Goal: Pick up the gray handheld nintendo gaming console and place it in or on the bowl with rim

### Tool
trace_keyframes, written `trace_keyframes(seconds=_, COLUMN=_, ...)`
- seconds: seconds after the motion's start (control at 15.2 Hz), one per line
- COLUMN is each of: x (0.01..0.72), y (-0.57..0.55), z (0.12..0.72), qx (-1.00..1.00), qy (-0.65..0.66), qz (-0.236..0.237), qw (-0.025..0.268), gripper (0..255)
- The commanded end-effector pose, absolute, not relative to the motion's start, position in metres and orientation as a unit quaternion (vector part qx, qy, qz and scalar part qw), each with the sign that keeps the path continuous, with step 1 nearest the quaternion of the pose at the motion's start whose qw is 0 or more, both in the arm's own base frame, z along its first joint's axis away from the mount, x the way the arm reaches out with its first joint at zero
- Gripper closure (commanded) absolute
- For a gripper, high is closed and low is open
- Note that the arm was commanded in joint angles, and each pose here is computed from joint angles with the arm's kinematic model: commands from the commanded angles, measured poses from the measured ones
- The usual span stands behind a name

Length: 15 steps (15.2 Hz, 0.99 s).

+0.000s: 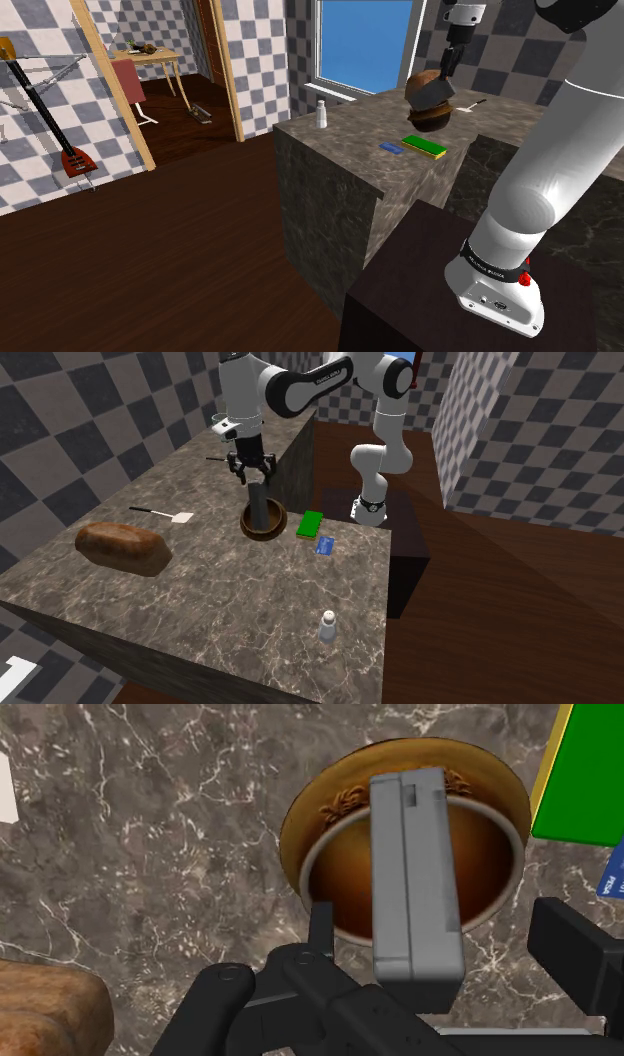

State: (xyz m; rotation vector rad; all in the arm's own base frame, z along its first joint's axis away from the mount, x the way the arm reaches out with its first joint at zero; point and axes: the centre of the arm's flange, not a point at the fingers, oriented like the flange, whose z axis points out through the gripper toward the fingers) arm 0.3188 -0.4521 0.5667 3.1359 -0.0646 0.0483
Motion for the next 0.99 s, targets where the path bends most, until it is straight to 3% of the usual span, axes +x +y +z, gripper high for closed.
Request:
trace_keyframes(seconds=0.0, x=0.319, y=-0.452, z=0.565, qx=1.000, qy=-0.020, qz=0.014, qw=0.001, gripper=0)
trace_keyframes(seconds=0.2, x=0.319, y=-0.452, z=0.566, qx=1.000, qy=-0.020, qz=0.014, qw=0.001, gripper=0)
trace_keyframes(seconds=0.46, x=0.318, y=-0.451, z=0.616, qx=1.000, qy=-0.020, qz=0.014, qw=0.001, gripper=0)
trace_keyframes(seconds=0.92, x=0.318, y=-0.451, z=0.616, qx=1.000, qy=-0.020, qz=0.014, qw=0.001, gripper=0)
